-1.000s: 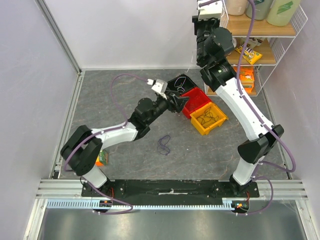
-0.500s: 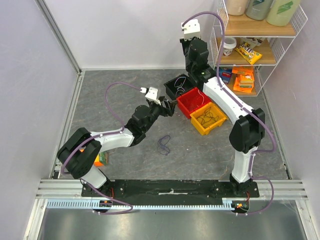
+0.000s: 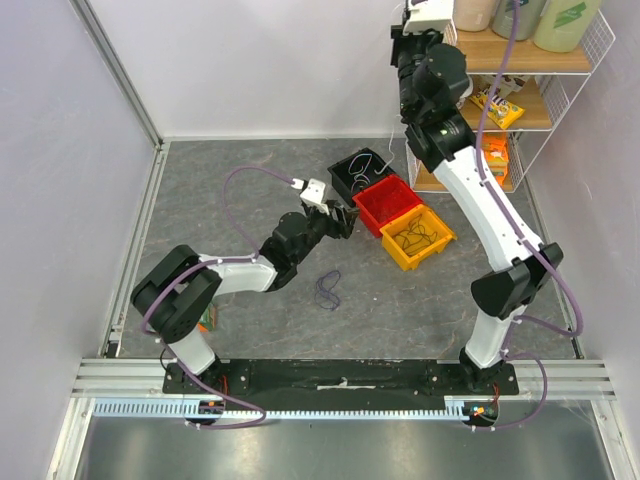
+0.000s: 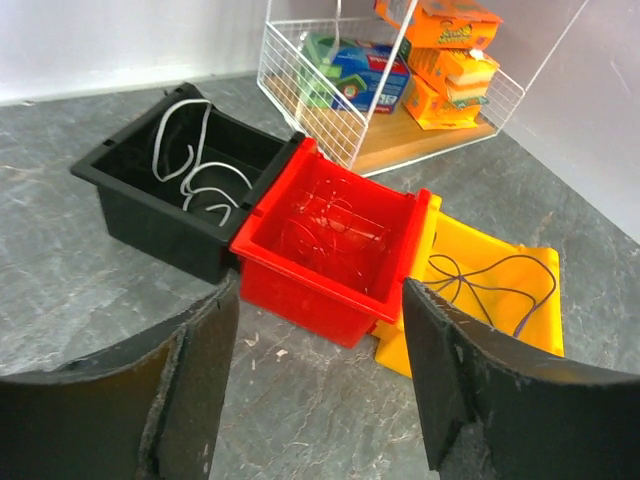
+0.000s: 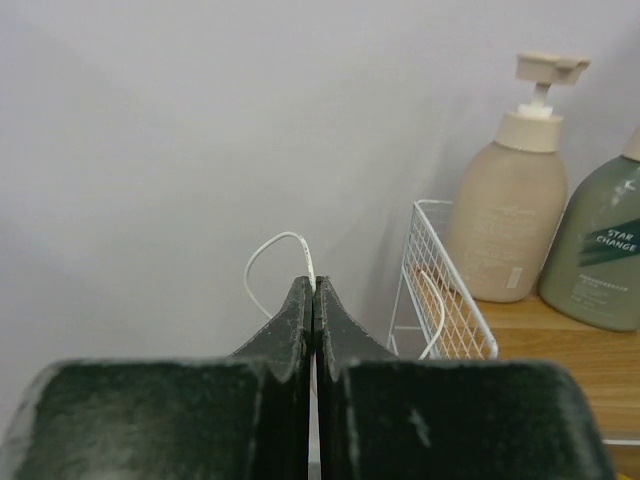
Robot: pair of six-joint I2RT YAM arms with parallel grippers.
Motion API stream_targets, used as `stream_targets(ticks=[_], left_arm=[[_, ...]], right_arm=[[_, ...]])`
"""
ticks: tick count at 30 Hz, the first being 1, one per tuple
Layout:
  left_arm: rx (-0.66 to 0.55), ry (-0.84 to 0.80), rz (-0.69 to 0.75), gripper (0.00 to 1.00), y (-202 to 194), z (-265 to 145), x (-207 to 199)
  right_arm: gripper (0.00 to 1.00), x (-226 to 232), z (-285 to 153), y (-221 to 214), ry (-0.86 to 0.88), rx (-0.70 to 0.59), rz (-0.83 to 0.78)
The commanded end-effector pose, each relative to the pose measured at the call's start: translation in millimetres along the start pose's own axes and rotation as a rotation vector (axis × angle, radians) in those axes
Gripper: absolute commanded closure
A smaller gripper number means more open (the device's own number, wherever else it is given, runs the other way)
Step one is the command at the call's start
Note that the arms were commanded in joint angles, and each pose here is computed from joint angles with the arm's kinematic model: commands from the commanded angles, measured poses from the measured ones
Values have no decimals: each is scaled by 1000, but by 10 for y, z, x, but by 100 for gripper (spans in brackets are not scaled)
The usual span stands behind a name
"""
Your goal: Untangle the cables
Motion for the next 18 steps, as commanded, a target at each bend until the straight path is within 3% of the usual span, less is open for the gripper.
stream_targets(ticks=[1,5,12,18], left_arm=[[-53,-86,-53,30,93,185,-108],[-53,-87,-93,35,66,205,-105],[-48,-24,-102,36,47,135,1],[-48,-12,-108,36,36,113,57]], right_arm=[[100,-40,-121,451,45,-85,67],[100,21,-60,354,66,-92,80],[100,154,128,20,79,-69,79],[100,198,206,-20,77,-77,85]])
Point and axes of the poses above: each gripper's point midway between its finger pads, its own z axis out along the fingers, its own x axis along the line the jaws close on, y = z × x, the point moved 10 cm from there along -z, back along the fingers, and after that the axes turned 11 degrees about z, right-handed, at the moved point
